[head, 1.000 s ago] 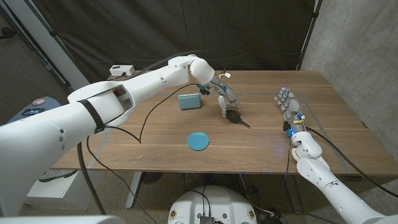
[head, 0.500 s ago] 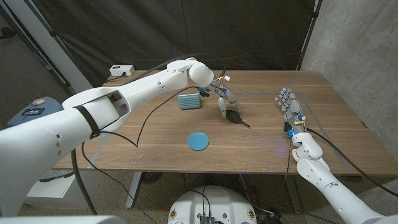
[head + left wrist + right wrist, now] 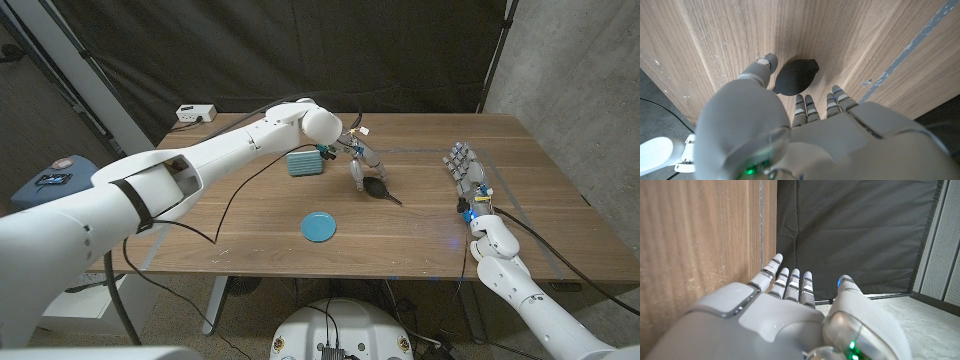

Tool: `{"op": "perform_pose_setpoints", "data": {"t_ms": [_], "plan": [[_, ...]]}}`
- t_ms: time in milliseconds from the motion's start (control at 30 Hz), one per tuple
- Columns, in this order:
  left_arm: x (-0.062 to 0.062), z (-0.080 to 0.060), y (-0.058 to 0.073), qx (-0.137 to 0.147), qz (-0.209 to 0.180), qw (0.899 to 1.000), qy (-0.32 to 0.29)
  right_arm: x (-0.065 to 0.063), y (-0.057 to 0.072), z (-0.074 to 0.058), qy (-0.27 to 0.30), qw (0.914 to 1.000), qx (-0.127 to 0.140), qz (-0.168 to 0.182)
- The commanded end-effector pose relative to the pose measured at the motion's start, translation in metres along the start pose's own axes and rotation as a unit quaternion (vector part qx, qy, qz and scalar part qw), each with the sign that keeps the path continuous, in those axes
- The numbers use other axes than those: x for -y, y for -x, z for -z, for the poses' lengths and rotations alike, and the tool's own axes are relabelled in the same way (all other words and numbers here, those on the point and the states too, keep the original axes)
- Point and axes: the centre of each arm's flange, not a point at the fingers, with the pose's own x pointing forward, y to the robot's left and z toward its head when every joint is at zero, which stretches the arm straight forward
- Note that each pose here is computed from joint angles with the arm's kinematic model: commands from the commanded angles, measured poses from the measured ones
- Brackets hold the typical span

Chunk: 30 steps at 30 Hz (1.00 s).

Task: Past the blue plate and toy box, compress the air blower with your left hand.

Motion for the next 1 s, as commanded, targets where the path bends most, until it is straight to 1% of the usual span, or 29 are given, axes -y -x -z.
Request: {"op": "perform_pose_setpoints", "data": {"t_ms": [33, 133, 400, 600, 1000], "plan": [[0.007, -0.004, 0.005, -0.024, -0.024, 0.999, -0.016, 0.004, 0.004, 0.003, -0.009, 1.0, 0.002, 0.002], [0.01, -0.005, 0.008, -0.033, -0.036, 0.998, -0.026, 0.005, 0.004, 0.004, -0.012, 0.9999, 0.003, 0.002], [0.016, -0.007, 0.014, -0.045, -0.059, 0.997, -0.025, 0.006, 0.005, 0.006, -0.017, 0.9999, 0.004, -0.001], [0.02, -0.01, 0.015, -0.051, -0.073, 0.996, -0.026, 0.005, 0.005, 0.009, -0.021, 0.9998, 0.003, -0.004], [0.025, -0.016, 0.013, -0.061, -0.088, 0.994, -0.028, 0.01, 0.011, 0.011, -0.031, 0.9995, 0.004, -0.004]]}}
